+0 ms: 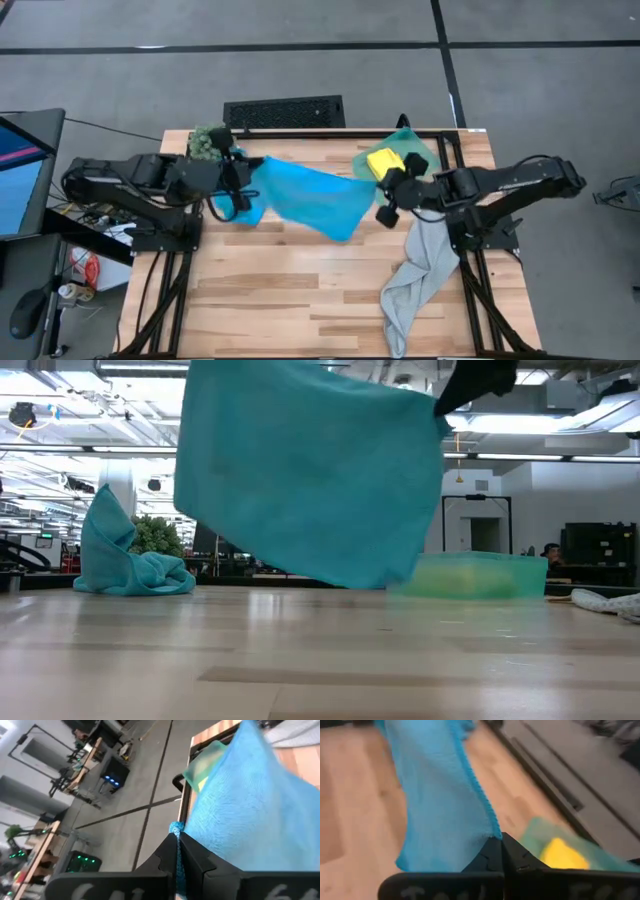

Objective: Fold microfiber towels
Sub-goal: Fold the right blue towel

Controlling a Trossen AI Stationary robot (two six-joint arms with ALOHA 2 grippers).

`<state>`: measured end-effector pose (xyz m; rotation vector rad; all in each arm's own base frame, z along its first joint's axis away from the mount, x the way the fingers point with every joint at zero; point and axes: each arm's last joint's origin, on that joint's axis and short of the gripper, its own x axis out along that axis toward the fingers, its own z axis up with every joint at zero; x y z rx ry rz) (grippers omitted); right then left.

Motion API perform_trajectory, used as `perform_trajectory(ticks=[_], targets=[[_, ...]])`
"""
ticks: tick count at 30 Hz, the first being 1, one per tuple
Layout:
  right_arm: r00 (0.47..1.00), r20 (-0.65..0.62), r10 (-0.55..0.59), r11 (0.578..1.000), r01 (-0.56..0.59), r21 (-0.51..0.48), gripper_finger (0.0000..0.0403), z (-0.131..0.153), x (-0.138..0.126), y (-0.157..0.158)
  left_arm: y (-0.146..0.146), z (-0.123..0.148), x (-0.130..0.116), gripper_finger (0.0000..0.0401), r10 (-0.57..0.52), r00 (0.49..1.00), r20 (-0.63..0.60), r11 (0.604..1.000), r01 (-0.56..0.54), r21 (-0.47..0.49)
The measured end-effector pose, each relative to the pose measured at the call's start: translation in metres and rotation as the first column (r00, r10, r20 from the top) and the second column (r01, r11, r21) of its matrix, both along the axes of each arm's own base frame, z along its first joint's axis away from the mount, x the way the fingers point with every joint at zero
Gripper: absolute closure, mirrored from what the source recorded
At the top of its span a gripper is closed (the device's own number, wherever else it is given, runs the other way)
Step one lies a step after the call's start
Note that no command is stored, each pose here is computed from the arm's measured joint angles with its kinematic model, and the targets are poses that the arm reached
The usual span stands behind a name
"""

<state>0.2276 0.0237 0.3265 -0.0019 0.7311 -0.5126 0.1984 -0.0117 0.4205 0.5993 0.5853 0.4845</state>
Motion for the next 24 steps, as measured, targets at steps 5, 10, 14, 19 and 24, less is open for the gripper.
perform_trajectory(ticks=[5, 10, 14, 19, 24], targets=[[0.994, -0.022, -0.105, 0.986, 0.101, -0.129, 0.0403, 0.001, 0.003, -0.026, 0.024, 0.002, -0.003, 0.0400, 0.076, 0.996, -0.035, 0.996, -0.074, 0.049], [0.989, -0.011, -0.151, 0.962, 0.144, -0.232, 0.0403, 0.006, 0.006, -0.041, 0.044, 0.000, -0.001, 0.0400, 0.150, 0.986, -0.067, 0.987, -0.146, 0.062], [0.990, -0.005, -0.143, 0.957, 0.137, -0.256, 0.0403, 0.006, 0.006, -0.034, 0.046, -0.006, 0.001, 0.0400, 0.125, 0.991, -0.054, 0.992, -0.125, 0.007], [0.995, -0.046, -0.091, 0.976, 0.080, -0.201, 0.0403, -0.004, 0.003, -0.005, 0.033, -0.051, 0.001, 0.0401, 0.086, 0.987, -0.135, 0.994, -0.095, -0.061], [0.998, -0.057, -0.030, 0.994, 0.024, -0.105, 0.0403, -0.021, 0.003, 0.041, 0.009, -0.118, -0.002, 0.0401, 0.097, 0.981, -0.170, 0.988, -0.115, -0.101]])
